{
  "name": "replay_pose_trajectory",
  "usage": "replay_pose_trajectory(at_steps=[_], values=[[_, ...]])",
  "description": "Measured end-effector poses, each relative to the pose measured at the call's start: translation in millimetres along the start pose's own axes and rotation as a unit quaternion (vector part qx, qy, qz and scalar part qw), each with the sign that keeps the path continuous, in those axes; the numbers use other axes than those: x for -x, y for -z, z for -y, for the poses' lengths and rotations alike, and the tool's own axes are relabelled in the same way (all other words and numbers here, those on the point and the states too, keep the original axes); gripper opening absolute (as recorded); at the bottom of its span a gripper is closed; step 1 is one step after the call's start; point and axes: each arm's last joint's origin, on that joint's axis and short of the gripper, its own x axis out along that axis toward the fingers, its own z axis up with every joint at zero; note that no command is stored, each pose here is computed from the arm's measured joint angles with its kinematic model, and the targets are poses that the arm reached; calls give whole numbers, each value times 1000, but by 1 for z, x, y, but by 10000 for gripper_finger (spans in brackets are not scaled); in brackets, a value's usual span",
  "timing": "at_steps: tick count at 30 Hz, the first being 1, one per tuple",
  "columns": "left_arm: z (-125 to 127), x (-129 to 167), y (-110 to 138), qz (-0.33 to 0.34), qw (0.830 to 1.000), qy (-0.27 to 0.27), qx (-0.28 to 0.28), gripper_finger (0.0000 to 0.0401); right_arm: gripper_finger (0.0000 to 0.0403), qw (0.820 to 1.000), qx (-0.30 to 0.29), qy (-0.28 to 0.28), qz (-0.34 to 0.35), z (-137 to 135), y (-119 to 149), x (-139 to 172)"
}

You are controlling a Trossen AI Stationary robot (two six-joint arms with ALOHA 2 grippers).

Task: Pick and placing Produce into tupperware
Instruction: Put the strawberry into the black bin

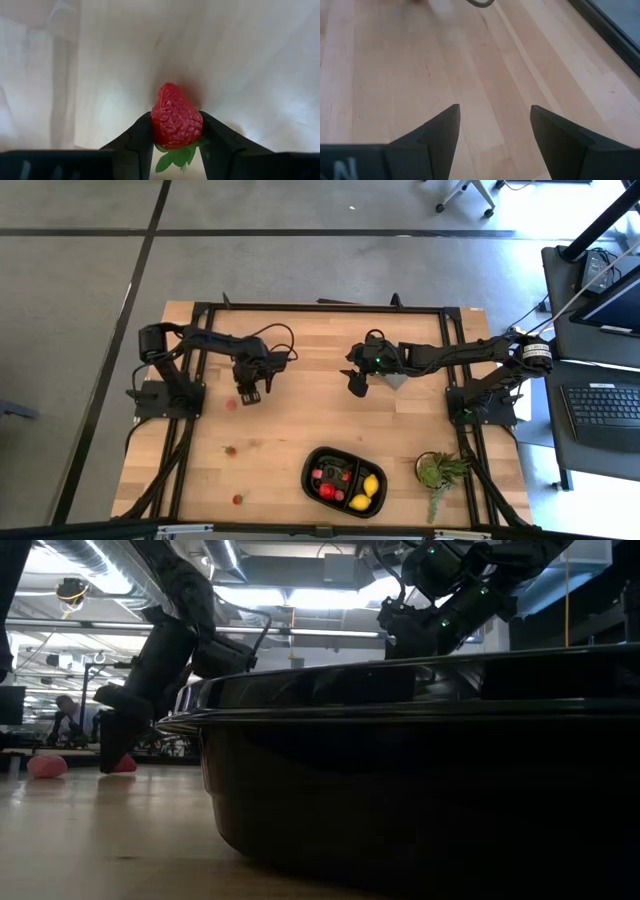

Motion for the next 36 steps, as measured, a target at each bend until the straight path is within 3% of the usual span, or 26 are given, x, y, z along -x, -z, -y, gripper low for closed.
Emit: replay_pose_trajectory(at_steps=[7, 11, 14, 17, 20, 24, 28, 30, 36], values=[[17, 12, -5, 19, 999, 21, -29, 122, 243, 1000, 0, 0, 0, 0, 0, 0], [34, 26, -9, 36, 993, 93, -70, 120, 243, 1000, 0, 0, 0, 0, 0, 0], [51, 40, -14, 63, 978, 163, -115, 120, 243, 1000, 0, 0, 0, 0, 0, 0], [71, 55, -21, 113, 951, 234, -171, 120, 243, 1000, 0, 0, 0, 0, 0, 0], [94, 70, -28, 181, 910, 287, -240, 126, 243, 1000, 0, 0, 0, 0, 0, 0], [126, 84, -35, 289, 847, 301, -329, 121, 243, 1000, 0, 0, 0, 0, 0, 0], [157, 98, -38, 413, 786, 250, -385, 119, 243, 1000, -2, 0, 0, 0, 0, 0], [171, 104, -36, 464, 765, 208, -395, 124, 243, 1000, -2, 0, 0, 0, 0, 0], [207, 104, -22, 526, 734, 137, -407, 129, 243, 1000, -14, 0, -1, 0, 0, 0]])
